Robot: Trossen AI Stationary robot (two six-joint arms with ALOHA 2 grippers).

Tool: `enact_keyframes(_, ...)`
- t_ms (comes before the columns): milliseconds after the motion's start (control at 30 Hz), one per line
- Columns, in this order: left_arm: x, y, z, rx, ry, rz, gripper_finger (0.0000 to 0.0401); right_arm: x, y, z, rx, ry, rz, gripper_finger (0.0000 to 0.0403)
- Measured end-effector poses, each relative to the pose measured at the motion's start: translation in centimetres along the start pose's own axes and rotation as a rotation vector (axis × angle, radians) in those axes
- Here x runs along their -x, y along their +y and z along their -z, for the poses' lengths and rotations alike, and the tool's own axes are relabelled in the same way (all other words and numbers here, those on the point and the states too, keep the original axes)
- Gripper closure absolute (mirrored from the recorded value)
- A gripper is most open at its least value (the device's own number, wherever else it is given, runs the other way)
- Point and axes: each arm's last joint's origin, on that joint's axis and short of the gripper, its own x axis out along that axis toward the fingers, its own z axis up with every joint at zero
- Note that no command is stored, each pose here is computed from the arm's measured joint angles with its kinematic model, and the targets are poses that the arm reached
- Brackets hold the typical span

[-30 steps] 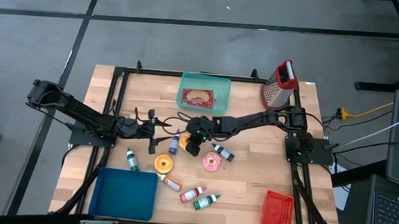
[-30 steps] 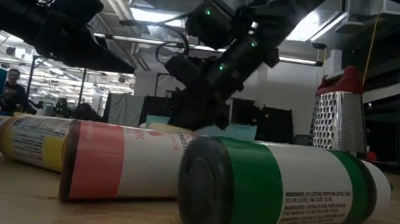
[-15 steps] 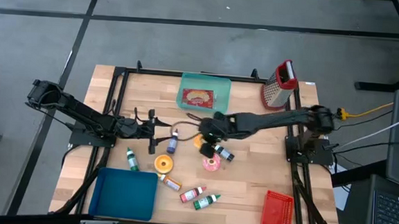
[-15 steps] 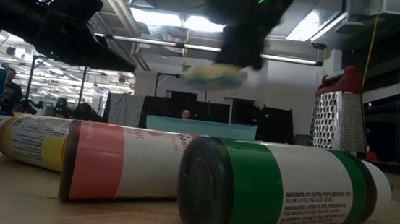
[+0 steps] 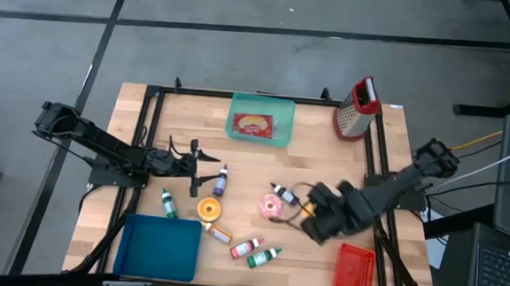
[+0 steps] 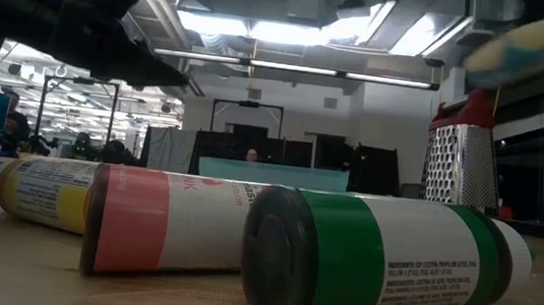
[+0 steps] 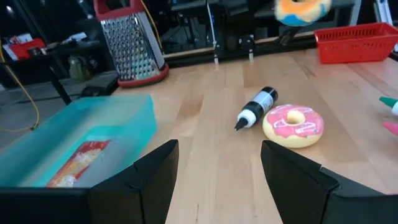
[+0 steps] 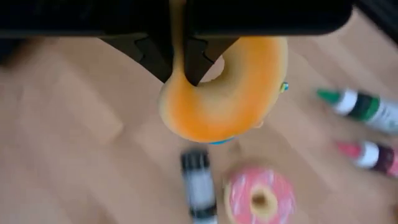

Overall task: Pick & Place Food Item
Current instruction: Put the blue donut into the red bin

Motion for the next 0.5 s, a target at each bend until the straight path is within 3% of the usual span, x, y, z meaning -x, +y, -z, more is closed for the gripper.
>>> enact_keyframes(500,-0.1,0.3,-0.7,-0.034,-0.070,-0.006,0.0175,1.9,-0.3,11.6,-0.360,0.122,-0.016,0.0391)
